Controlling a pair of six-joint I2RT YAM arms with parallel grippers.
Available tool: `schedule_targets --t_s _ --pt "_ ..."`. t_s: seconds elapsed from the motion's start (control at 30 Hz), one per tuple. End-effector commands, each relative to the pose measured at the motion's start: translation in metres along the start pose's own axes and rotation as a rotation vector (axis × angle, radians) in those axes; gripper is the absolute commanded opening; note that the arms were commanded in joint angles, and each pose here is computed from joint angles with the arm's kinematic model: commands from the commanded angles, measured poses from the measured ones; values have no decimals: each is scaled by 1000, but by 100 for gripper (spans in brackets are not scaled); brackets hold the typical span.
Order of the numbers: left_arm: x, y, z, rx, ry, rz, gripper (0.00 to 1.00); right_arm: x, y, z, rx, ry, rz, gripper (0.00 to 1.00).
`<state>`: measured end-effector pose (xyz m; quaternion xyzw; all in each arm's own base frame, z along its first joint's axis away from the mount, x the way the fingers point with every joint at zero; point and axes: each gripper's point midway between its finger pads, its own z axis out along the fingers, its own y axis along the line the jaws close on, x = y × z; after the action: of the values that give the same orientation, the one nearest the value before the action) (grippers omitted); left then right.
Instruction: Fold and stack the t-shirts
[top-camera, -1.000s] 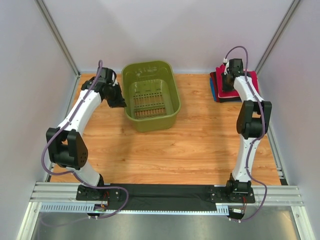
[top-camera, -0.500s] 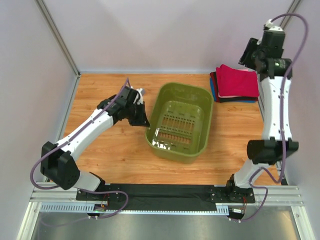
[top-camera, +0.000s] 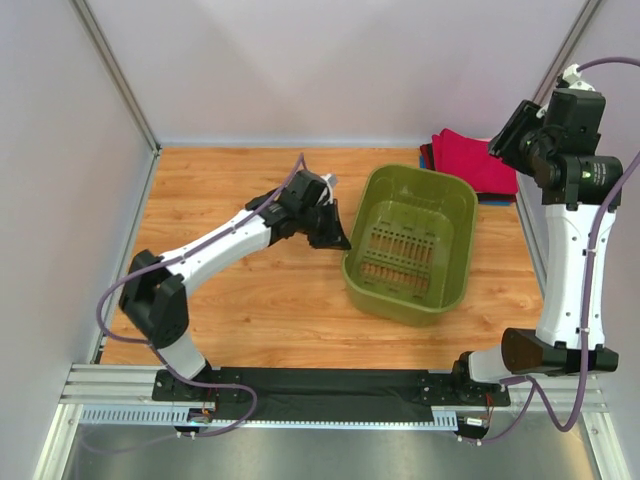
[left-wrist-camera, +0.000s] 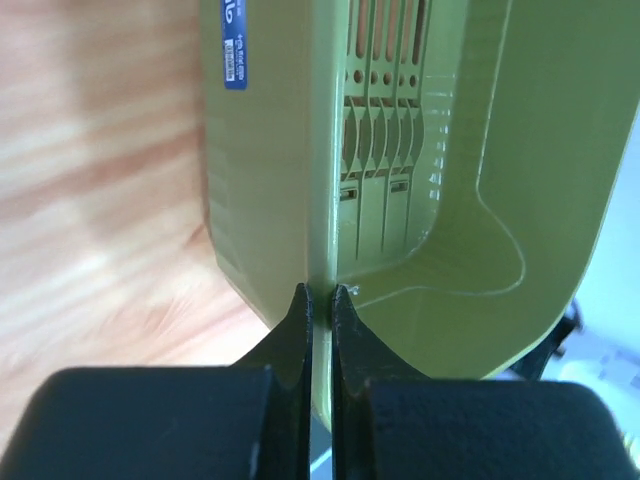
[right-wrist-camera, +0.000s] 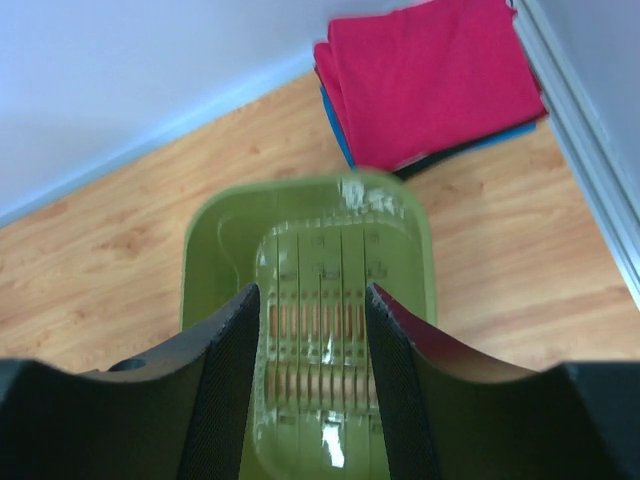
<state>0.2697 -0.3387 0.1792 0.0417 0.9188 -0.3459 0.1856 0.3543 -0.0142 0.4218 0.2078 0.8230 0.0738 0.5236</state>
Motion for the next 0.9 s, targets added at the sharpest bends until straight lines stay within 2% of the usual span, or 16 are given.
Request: schedule_targets --t_s 0.0,0.23,0.27,0.33,0.37,0.4,0.5,0.57,0.67,0.73,0.77,0.8,0.87 --pt "-29 -68 7 170 -66 -22 0 17 -10 -18 39 49 44 48" --pt "0 -121 34 290 33 -36 0 44 -19 -21 54 118 37 48" --pt "4 -126 38 304 50 -37 3 49 -20 -21 52 128 40 48" --pt "18 -142 37 356 90 -20 13 69 -25 -11 68 184 43 48" --pt "22 -146 33 373 95 -10 25 76 -26 -10 70 200 46 48" --pt "27 -148 31 382 103 2 31 83 -23 -6 60 216 38 48" --pt "25 -148 8 395 65 54 47 118 -9 8 27 302 4 47" --pt "19 -133 -12 343 22 98 50 137 8 16 -25 366 -4 45" --pt "6 -95 -41 236 -53 72 51 155 49 24 -104 417 -44 40" --pt "-3 -50 -51 117 -99 10 51 175 86 22 -164 455 -93 40" --pt "-9 -42 -73 103 -153 3 51 195 107 26 -176 490 -140 40" --pt "-19 -13 -83 13 -208 -26 51 206 119 26 -187 518 -143 40" --pt "-17 15 -108 -47 -268 -55 52 245 137 36 -162 591 -207 39"
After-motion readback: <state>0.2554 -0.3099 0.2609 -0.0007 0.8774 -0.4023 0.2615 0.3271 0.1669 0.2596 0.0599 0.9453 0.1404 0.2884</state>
